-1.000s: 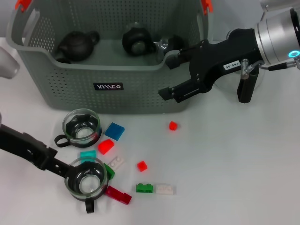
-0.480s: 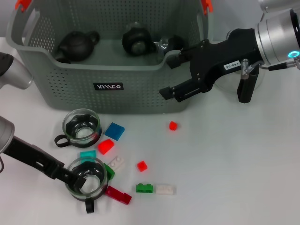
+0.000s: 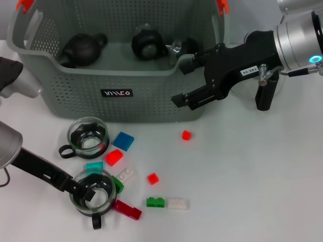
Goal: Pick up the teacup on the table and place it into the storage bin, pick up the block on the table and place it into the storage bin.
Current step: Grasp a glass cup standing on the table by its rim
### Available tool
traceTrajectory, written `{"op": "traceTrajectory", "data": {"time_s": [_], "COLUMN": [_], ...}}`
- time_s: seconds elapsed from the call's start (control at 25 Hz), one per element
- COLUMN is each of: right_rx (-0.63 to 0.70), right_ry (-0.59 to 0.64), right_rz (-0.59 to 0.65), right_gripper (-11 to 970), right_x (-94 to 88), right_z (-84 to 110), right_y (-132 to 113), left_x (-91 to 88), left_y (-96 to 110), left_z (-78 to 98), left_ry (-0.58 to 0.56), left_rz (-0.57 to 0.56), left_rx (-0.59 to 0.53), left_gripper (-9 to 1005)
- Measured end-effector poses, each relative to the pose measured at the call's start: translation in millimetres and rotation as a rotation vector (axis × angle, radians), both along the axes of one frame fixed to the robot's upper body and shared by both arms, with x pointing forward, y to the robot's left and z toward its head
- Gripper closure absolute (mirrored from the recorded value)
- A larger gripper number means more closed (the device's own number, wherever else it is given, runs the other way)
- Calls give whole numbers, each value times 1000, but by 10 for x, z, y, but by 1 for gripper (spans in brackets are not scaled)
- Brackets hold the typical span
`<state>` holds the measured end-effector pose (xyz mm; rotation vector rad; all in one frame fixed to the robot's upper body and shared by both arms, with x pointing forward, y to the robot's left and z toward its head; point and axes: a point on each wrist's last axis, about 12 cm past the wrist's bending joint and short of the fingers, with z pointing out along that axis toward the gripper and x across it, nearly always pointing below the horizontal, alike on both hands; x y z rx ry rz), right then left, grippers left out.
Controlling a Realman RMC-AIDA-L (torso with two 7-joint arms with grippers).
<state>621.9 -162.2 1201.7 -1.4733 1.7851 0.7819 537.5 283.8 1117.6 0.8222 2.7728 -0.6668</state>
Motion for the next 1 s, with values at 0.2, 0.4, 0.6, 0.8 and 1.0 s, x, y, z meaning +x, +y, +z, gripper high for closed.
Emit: {"op": "traceTrajectory", "data": {"time_s": [0.2,0.4,0.6,0.8,1.0], "right_rx": [0,-1,-2,-4,-7], "right_ry": [-1,-3,-7,-9,-10], "right_rz": [1,0,-4,-6,-7], "right_gripper": [47,45,46,46,47], "right_x": [1,4,11,14,16], "right_z": [3,5,5,3,0], "right_y": [2,-2,-4,-6,-4], "left_x": [23,51,64,71,74], "left_y": [-25,-50,-70,-98,-109], "left_z": [-31,-14,-22,-61,-66], "left_ry": [2,-2,-4,10,9], "left_rz": [3,-2,-1,-4,-7], "left_rx": [4,4,2,-5,-4], "left_gripper": [153,153,154,154,155]}}
